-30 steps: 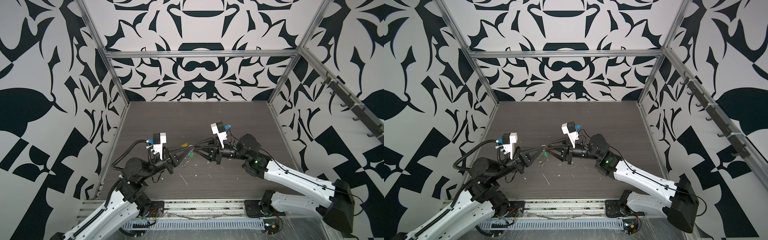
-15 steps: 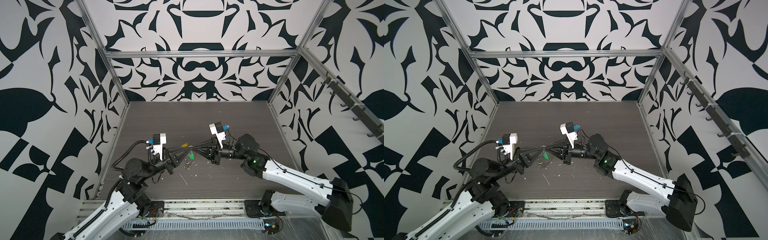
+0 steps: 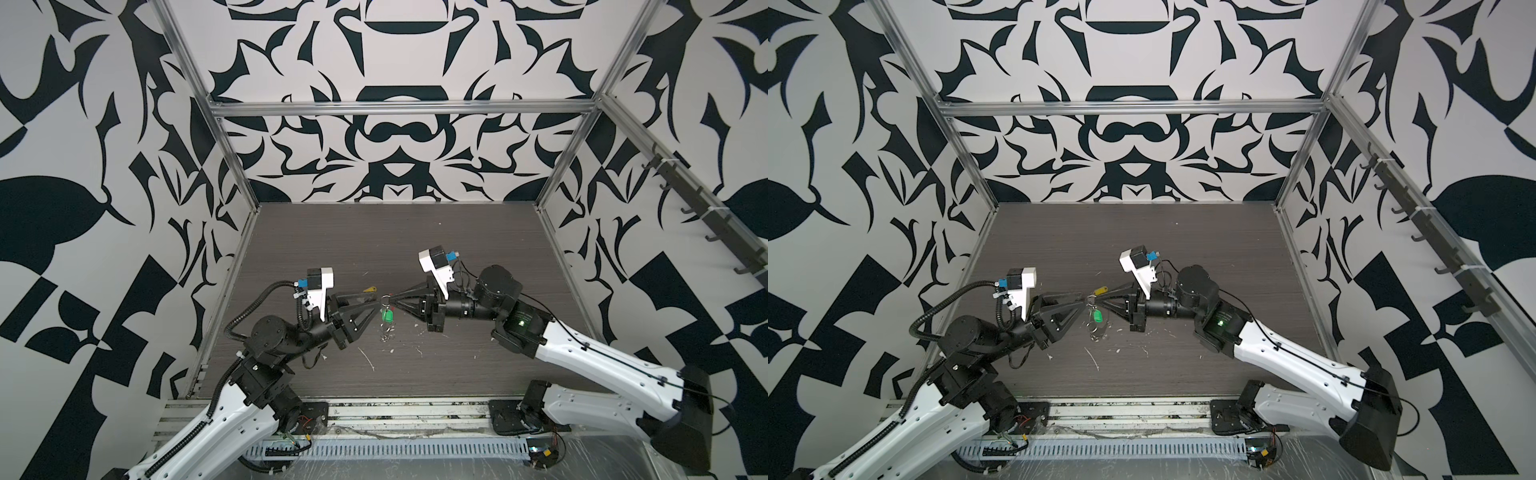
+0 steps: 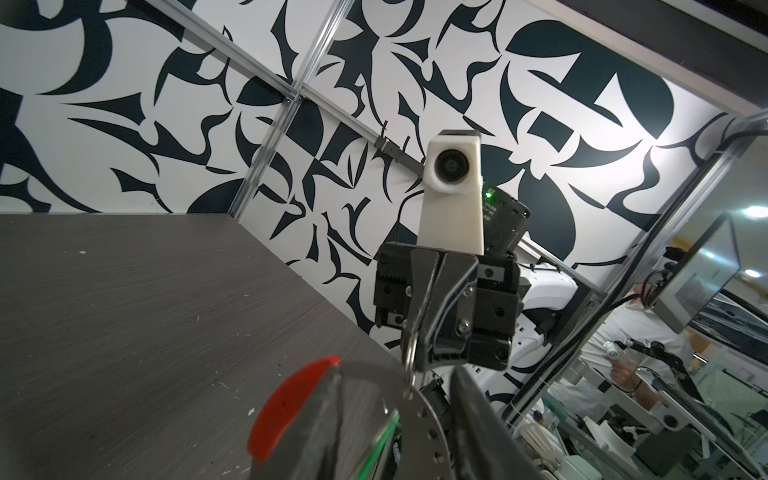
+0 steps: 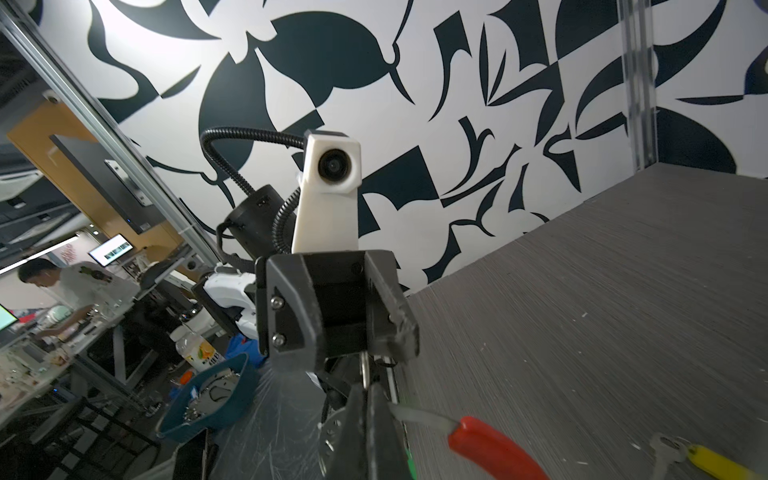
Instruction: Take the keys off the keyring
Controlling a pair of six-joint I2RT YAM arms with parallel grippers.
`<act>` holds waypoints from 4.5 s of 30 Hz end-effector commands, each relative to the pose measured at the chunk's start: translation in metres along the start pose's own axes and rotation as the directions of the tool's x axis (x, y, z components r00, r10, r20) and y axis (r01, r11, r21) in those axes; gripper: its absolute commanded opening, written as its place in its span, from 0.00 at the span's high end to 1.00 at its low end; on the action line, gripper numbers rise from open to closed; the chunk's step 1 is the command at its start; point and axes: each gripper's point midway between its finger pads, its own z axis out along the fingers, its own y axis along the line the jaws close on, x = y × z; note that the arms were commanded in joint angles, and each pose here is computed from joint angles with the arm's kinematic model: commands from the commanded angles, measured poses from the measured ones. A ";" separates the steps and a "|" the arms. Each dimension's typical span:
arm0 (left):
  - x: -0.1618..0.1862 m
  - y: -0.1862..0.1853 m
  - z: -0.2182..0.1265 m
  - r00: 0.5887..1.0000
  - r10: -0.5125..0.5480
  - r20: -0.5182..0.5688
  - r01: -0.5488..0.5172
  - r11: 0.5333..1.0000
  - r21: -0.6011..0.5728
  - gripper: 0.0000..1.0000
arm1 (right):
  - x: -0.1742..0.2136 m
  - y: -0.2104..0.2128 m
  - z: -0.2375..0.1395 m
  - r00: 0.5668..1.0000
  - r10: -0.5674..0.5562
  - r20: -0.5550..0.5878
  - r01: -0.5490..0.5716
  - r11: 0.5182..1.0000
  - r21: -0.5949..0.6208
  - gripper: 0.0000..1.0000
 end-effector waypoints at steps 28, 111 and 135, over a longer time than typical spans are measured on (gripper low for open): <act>0.035 -0.007 0.017 0.926 -0.066 -0.372 0.060 0.998 -0.026 0.72 | 0.024 0.006 -0.018 0.910 -0.088 -0.406 0.129 0.989 0.074 1.00; -0.030 -0.002 -0.004 0.979 0.058 0.194 -0.057 0.998 -0.010 1.00 | -0.042 0.020 0.016 0.957 0.015 0.291 0.013 0.995 -0.095 0.70; -0.030 0.000 -0.005 0.979 0.056 0.195 -0.054 0.998 -0.018 1.00 | -0.044 0.015 0.021 0.959 -0.005 0.283 0.024 0.998 -0.063 0.90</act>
